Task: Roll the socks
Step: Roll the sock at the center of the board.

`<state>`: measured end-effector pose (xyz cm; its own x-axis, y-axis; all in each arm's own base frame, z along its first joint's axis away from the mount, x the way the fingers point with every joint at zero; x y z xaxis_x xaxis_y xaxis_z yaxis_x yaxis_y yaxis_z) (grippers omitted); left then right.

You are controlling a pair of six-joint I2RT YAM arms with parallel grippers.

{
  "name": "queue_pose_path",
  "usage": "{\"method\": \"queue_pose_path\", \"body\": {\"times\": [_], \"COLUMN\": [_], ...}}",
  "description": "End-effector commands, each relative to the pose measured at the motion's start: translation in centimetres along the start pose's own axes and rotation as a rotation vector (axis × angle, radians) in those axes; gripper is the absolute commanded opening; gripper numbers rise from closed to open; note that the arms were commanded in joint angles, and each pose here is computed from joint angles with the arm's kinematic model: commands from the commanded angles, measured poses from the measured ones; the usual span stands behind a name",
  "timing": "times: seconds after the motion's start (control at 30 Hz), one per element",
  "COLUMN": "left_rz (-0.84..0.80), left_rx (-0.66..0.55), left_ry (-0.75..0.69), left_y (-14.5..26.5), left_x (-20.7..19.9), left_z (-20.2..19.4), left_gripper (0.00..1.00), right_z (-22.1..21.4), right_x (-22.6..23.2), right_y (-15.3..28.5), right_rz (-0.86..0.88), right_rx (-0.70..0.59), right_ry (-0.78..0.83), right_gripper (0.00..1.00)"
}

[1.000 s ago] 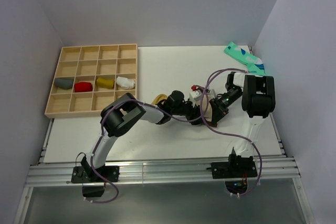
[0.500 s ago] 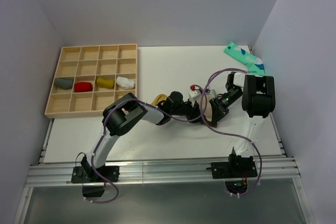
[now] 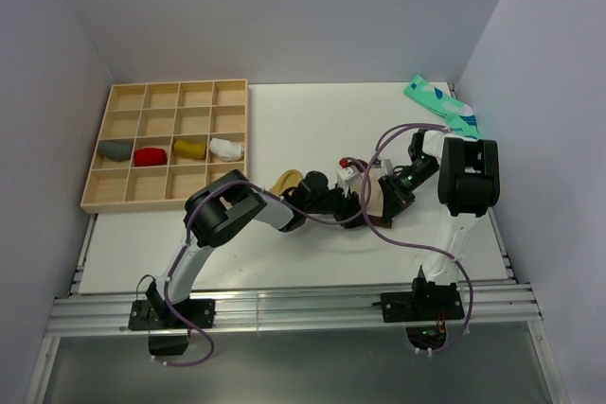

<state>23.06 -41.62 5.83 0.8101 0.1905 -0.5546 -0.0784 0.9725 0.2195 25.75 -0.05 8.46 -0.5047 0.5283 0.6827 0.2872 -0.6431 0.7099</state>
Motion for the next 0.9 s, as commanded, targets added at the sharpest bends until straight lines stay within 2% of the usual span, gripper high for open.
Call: {"method": "queue_pose_path", "body": {"times": [0.0, 0.37, 0.53, 0.63, 0.87], "left_rz": [0.037, 0.036, 0.114, 0.066, -0.114], "left_rx": [-0.036, -0.126, -0.210, -0.183, -0.102], "left_ry": [-0.008, -0.093, -0.125, -0.128, -0.133], "left_y": [0.9, -0.3, 0.8, 1.3, -0.8], "left_x": [-1.3, -2.0, -2.0, -2.0, -2.3], "left_z": [0.3, 4.4, 6.0, 5.8, 6.0], "left_gripper": [0.52, 0.51, 0.52, 0.52, 0.52], "right_z": [0.6, 0.3, 0.2, 0.0, 0.2], "right_x": [-1.3, -1.8, -1.5, -1.3, -1.3], "right_y": [0.7, 0.4, 0.6, 0.5, 0.7], "right_rz": [-0.126, -0.132, -0.138, -0.138, -0.136], "right_rx": [-0.026, 0.005, 0.011, 0.020, 0.021], "right_ry": [0.076, 0.052, 0.060, 0.067, 0.058], "right_gripper": [0.21, 0.20, 0.19, 0.19, 0.19]}}
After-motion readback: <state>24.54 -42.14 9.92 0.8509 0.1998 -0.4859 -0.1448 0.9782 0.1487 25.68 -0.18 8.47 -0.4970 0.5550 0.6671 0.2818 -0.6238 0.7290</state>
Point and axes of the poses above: each gripper's point midway between its finger pads, its own y axis back along the fingers, its own x axis along the line the jaws close on, z = x × y, the point moved 9 cm from there along y, back along the fingers, and after that the axes turned 3 degrees about y, right-handed, at the moved point
